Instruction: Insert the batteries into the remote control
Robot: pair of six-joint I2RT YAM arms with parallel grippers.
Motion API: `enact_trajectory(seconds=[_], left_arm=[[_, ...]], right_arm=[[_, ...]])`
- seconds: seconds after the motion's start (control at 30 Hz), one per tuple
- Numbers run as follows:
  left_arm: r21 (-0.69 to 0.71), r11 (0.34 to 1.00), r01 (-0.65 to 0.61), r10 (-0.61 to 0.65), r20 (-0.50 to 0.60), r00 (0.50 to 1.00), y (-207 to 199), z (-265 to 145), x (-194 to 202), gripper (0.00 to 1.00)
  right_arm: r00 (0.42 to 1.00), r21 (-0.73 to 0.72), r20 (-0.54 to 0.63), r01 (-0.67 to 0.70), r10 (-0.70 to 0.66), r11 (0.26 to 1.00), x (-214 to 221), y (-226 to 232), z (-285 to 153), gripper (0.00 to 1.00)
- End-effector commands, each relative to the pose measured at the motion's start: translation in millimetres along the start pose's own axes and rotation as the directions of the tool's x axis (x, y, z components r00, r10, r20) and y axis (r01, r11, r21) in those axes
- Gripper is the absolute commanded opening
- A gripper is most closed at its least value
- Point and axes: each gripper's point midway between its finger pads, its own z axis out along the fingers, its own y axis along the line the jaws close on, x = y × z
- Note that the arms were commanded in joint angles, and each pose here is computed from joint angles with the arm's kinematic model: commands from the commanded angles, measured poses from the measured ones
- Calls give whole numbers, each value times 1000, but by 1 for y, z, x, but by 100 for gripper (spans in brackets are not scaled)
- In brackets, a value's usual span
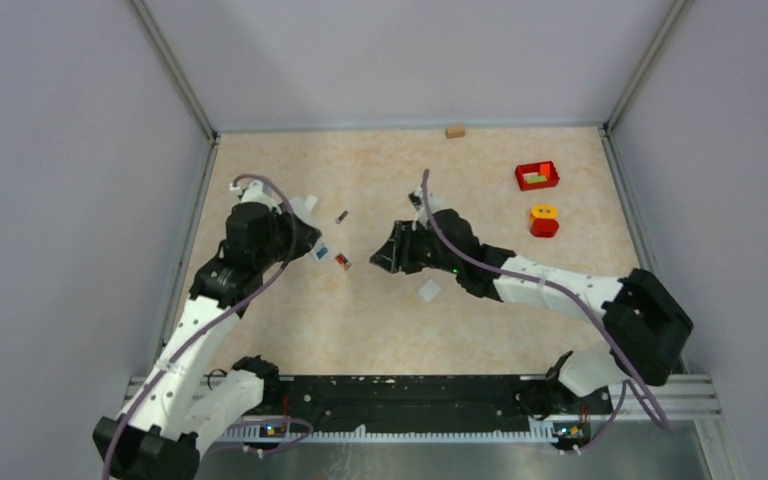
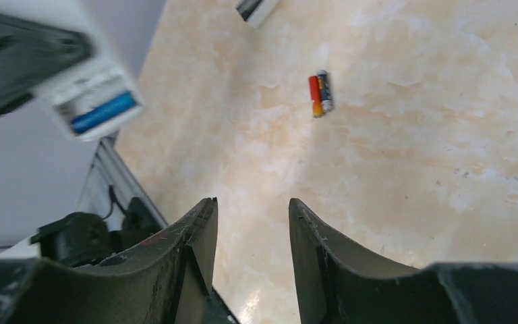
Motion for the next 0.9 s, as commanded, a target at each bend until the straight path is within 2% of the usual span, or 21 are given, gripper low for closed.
enact_trajectory(seconds=[0.0, 0.1, 0.23, 0.33, 0.67, 0.87], left_arm=[[-196, 981, 14, 40, 268, 963, 31, -40, -48, 0], [-186, 982, 20, 47, 349, 936, 31, -61, -59, 0], [-133, 991, -6, 60, 409, 911, 22, -79, -65, 0], [-88, 996, -35, 70, 435, 898, 14, -87, -67, 0], [-80, 995, -59, 87, 421, 903, 6, -94, -71, 0], [-80, 995, -59, 85, 387, 918, 7, -87, -64, 0]], right_arm=[[993, 125, -48, 112, -107, 986, 2, -9, 37, 43], [982, 146, -99, 174, -161, 974, 11, -18, 68, 42], [957, 53, -132, 267, -259, 962, 24, -2, 104, 41], [944, 39, -157, 299, -290, 953, 33, -1, 126, 39], [928, 154, -181, 353, -325, 923, 39, -27, 164, 35], [912, 160, -226, 383, -344, 910, 51, -39, 176, 35]])
